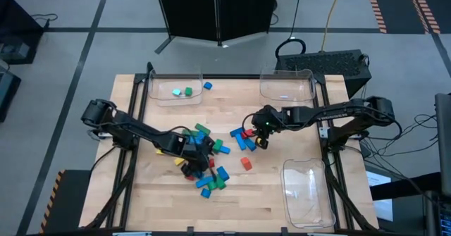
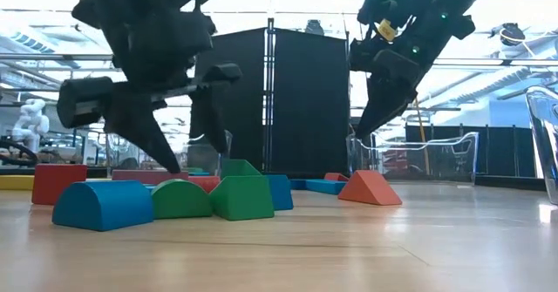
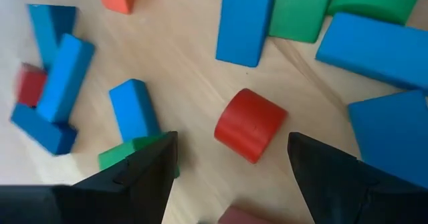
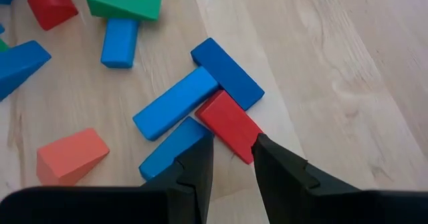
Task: Sort blocks by size
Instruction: Put the red half-circle block into the top left transparent bin
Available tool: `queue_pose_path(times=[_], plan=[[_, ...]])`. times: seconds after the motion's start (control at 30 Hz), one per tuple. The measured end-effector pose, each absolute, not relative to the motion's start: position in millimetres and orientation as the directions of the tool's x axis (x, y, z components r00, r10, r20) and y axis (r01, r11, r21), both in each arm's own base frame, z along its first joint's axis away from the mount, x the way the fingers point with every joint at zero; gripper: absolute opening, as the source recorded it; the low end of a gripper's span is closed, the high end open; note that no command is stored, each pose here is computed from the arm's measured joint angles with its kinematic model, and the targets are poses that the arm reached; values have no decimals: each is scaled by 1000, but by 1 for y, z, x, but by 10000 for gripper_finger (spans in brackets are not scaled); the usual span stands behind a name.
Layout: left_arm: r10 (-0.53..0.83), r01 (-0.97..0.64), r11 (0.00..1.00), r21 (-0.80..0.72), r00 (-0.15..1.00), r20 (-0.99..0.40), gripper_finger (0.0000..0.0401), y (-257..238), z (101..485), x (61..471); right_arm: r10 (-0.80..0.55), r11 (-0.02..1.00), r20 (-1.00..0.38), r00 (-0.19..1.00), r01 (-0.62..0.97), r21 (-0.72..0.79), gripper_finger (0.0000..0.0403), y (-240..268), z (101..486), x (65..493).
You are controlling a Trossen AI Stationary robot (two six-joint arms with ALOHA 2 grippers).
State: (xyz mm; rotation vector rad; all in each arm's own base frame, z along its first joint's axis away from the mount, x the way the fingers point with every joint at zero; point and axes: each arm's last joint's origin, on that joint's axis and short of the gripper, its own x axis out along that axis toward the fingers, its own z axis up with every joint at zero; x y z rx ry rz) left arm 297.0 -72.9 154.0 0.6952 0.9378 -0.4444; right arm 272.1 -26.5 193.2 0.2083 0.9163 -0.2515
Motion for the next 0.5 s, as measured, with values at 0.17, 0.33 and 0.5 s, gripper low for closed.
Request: queue_pose_path(times=[0.17, 0.33, 0.5], plan=[[-40, 653, 675, 344, 498, -866, 283, -74, 154, 306, -124, 951, -812, 570, 302, 67, 100, -26, 192, 271], [-42, 693, 618, 371, 501, -865, 283, -75, 158, 308, -124, 956, -815, 565, 287, 53, 100, -26, 192, 270], [-69, 740, 590, 323, 445, -893, 283, -74, 147, 308, -123, 957, -821, 557, 286, 51, 100, -26, 191, 270]])
